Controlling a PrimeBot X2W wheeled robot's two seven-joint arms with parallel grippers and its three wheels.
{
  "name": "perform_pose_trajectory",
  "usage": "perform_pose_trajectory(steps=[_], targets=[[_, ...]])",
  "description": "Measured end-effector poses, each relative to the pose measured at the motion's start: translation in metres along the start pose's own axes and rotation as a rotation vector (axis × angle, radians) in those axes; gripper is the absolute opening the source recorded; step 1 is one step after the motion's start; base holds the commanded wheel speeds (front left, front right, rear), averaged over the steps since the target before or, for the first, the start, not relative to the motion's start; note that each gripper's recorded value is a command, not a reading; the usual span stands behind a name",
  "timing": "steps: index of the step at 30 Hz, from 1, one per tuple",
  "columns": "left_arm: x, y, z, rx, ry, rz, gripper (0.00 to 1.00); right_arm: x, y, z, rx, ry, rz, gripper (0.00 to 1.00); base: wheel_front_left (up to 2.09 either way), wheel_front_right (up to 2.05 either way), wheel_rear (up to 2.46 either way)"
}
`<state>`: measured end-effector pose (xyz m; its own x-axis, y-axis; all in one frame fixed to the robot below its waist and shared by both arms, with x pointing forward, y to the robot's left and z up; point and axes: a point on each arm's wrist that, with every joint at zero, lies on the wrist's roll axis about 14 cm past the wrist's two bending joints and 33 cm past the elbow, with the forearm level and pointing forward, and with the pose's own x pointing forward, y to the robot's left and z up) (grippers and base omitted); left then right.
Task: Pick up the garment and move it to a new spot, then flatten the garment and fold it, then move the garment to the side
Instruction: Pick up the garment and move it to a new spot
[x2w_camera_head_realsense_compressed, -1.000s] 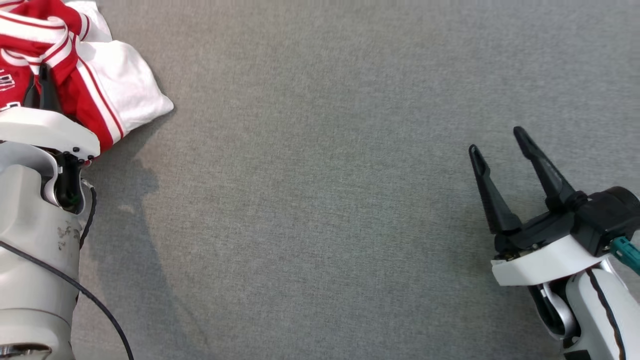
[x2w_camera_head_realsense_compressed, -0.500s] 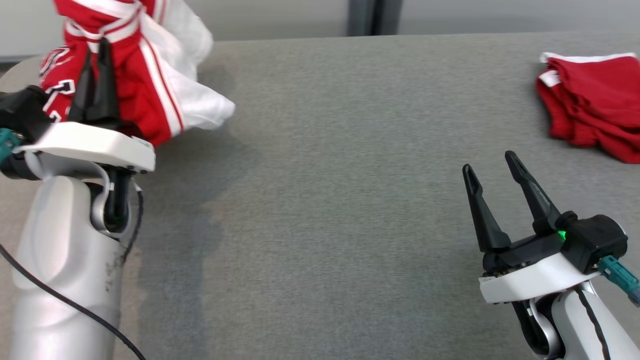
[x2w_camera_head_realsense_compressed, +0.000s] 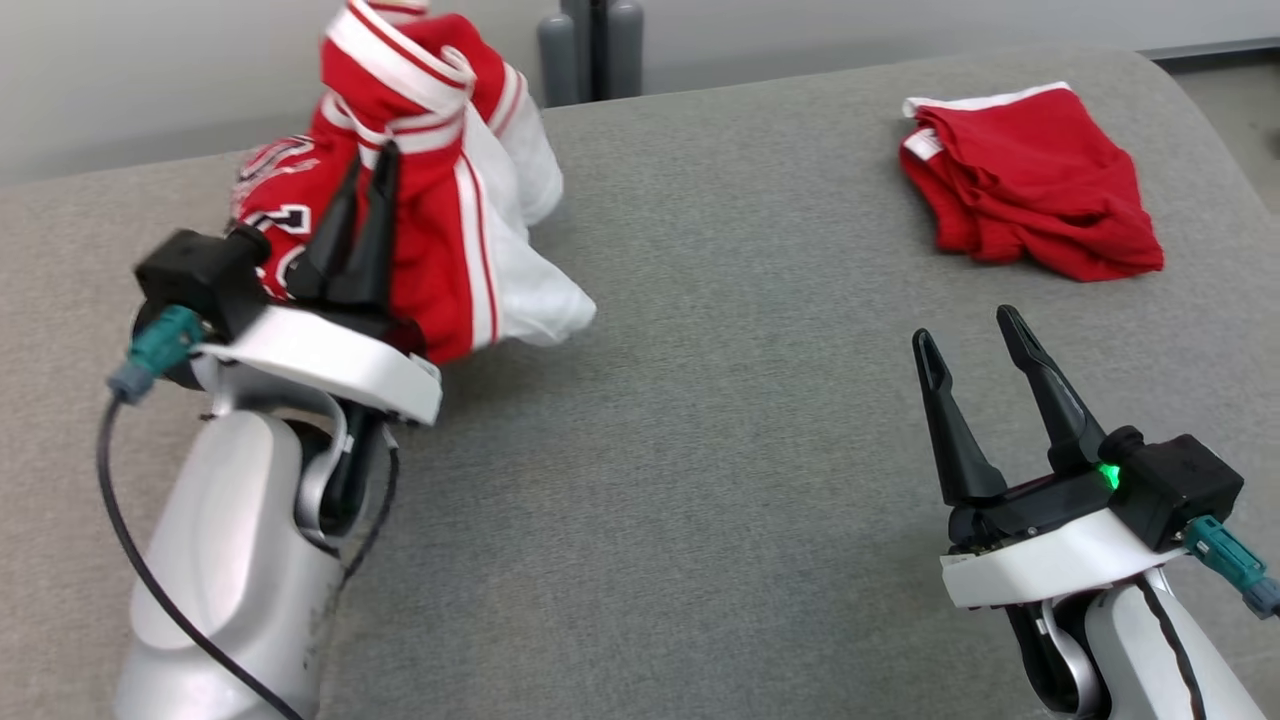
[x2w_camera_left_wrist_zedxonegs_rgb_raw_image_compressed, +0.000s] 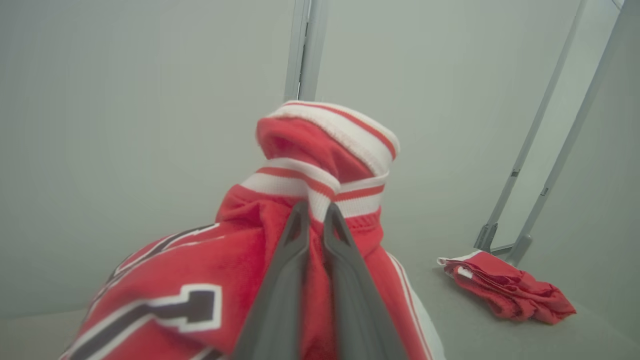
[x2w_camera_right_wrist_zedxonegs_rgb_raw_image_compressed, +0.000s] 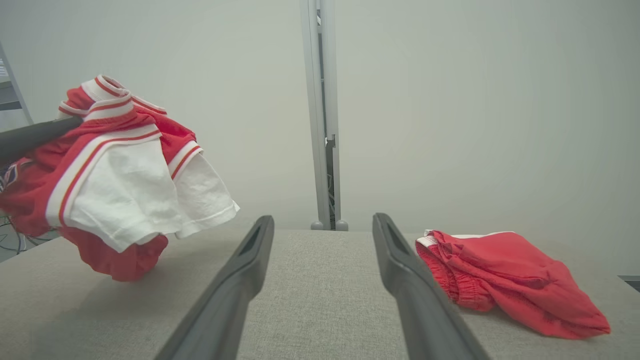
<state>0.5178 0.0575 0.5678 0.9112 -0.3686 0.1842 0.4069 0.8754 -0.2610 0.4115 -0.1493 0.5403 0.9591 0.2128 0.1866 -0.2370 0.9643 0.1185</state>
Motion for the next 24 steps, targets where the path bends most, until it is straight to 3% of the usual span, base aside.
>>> perform_pose_trajectory(steps=[3,8,13,24], targets=[[-0.003,-0.029,-0.016,-0.001,0.032,-0.081,0.00,-0.006,-0.010,0.003,-0.003,-0.005,-0.040,1.00,0.00,0.00,0.00],[-0.012,-0.050,-0.034,-0.021,0.058,-0.138,0.00,-0.009,-0.016,0.003,-0.003,-0.004,-0.063,1.00,0.00,0.00,0.00],[-0.038,-0.069,-0.085,-0.054,0.194,-0.174,0.00,-0.009,-0.018,0.000,0.003,0.003,-0.074,1.00,0.00,0.00,0.00],[-0.072,-0.067,-0.159,-0.082,0.439,-0.154,0.00,-0.003,-0.008,-0.010,0.018,0.025,-0.042,1.00,0.00,0.00,0.00]])
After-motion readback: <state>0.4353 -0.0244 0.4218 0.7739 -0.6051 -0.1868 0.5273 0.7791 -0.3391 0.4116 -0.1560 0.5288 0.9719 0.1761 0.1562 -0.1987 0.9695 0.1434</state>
